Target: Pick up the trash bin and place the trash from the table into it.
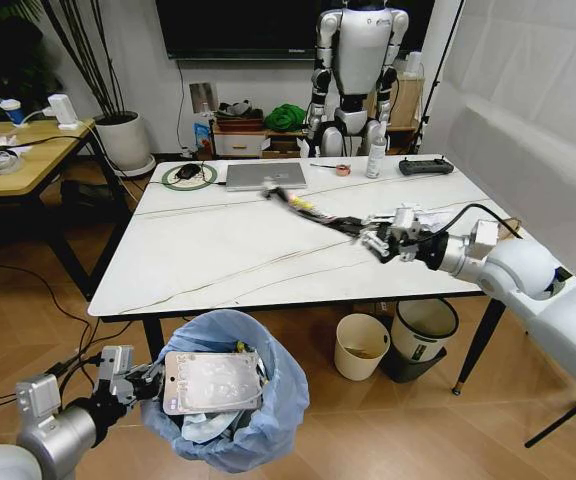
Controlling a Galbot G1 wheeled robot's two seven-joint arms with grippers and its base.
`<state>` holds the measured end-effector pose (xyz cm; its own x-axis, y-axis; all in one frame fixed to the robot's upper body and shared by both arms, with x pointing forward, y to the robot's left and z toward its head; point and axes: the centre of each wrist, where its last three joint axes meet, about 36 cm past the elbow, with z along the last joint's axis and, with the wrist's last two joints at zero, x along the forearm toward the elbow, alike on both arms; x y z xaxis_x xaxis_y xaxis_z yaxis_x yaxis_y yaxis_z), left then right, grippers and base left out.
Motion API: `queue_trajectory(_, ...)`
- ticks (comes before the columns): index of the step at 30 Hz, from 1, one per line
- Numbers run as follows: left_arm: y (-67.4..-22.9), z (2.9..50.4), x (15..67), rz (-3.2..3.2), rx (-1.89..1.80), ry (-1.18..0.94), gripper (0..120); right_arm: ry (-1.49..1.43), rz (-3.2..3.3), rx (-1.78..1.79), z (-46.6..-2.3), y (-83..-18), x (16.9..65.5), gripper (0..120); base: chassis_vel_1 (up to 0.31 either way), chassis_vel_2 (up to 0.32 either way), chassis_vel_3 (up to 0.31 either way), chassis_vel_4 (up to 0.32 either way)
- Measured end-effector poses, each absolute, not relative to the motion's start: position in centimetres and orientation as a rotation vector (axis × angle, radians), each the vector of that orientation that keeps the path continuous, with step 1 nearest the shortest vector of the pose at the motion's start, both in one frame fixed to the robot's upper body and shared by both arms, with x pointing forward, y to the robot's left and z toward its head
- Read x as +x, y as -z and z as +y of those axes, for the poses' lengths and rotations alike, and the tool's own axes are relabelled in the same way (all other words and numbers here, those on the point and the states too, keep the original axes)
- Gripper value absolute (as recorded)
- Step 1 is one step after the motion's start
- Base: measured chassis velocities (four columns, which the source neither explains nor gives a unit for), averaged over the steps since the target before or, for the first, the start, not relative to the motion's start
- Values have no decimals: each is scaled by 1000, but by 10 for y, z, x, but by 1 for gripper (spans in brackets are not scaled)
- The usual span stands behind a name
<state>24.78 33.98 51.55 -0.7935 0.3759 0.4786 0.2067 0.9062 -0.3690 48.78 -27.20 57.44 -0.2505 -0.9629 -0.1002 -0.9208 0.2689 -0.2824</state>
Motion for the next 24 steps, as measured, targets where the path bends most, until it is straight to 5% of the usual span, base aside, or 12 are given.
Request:
queue_trajectory(15, -518, 337, 242, -2495, -410, -443, 0, -345, 2097, -1937, -176, -520, 468, 0, 0, 0, 0, 0)
queue_trajectory(24, -520, 336, 243, -2498, -403, -443, 0, -69, 2123, -1997, -206, -503, 472, 0, 0, 0, 0, 0)
